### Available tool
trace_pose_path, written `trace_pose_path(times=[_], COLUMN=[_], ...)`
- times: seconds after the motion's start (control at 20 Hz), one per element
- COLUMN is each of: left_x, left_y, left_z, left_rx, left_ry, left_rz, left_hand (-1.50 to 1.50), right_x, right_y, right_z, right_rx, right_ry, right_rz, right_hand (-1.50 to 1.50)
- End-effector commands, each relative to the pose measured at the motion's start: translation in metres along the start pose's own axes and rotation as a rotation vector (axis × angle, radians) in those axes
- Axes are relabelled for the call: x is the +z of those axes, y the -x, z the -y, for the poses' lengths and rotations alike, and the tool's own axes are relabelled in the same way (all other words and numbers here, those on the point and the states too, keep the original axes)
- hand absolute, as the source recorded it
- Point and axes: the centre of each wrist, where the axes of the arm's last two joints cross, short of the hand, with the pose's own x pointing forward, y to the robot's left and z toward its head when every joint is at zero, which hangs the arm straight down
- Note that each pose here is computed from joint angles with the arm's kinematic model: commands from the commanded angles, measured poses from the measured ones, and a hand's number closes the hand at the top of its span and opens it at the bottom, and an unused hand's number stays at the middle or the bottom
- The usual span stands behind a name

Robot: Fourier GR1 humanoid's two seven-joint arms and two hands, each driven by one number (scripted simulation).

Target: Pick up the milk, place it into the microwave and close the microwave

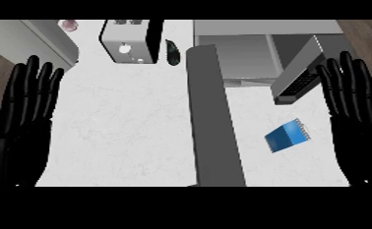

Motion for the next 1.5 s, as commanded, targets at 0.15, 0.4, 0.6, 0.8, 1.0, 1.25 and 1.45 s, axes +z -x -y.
trace_pose_path(times=[0.15, 0.4, 0.6, 0.8, 1.0, 1.25, 1.45], left_x=[0.003, 0.026, 0.053, 0.067, 0.096, 0.108, 0.122], left_y=[0.015, 0.041, 0.023, 0.015, 0.034, 0.029, 0.035], left_z=[-0.002, 0.003, 0.014, 0.028, 0.023, 0.027, 0.018], left_rx=[-0.008, 0.215, 0.242, 0.252, 0.241, 0.233, 0.228], left_ry=[-0.014, -0.158, -0.135, -0.132, -0.125, -0.148, -0.139], left_rz=[-0.041, -0.165, -0.153, -0.157, -0.160, -0.149, -0.170], left_hand=[-1.50, -1.50, -1.50, -1.50, -1.50, -1.50, -1.50], right_x=[0.032, 0.047, 0.063, 0.084, 0.092, 0.105, 0.123], right_y=[-0.033, -0.032, -0.020, 0.001, -0.013, 0.032, 0.060], right_z=[0.049, 0.059, 0.077, 0.078, 0.072, 0.075, 0.075], right_rx=[0.027, -0.066, -0.056, -0.075, -0.070, -0.068, -0.133], right_ry=[-0.061, -0.136, -0.133, -0.119, -0.113, -0.101, -0.097], right_rz=[0.007, -0.143, -0.187, -0.228, -0.230, -0.291, -0.276], right_hand=[-1.50, -1.50, -1.50, -1.50, -1.50, -1.50, -1.50])
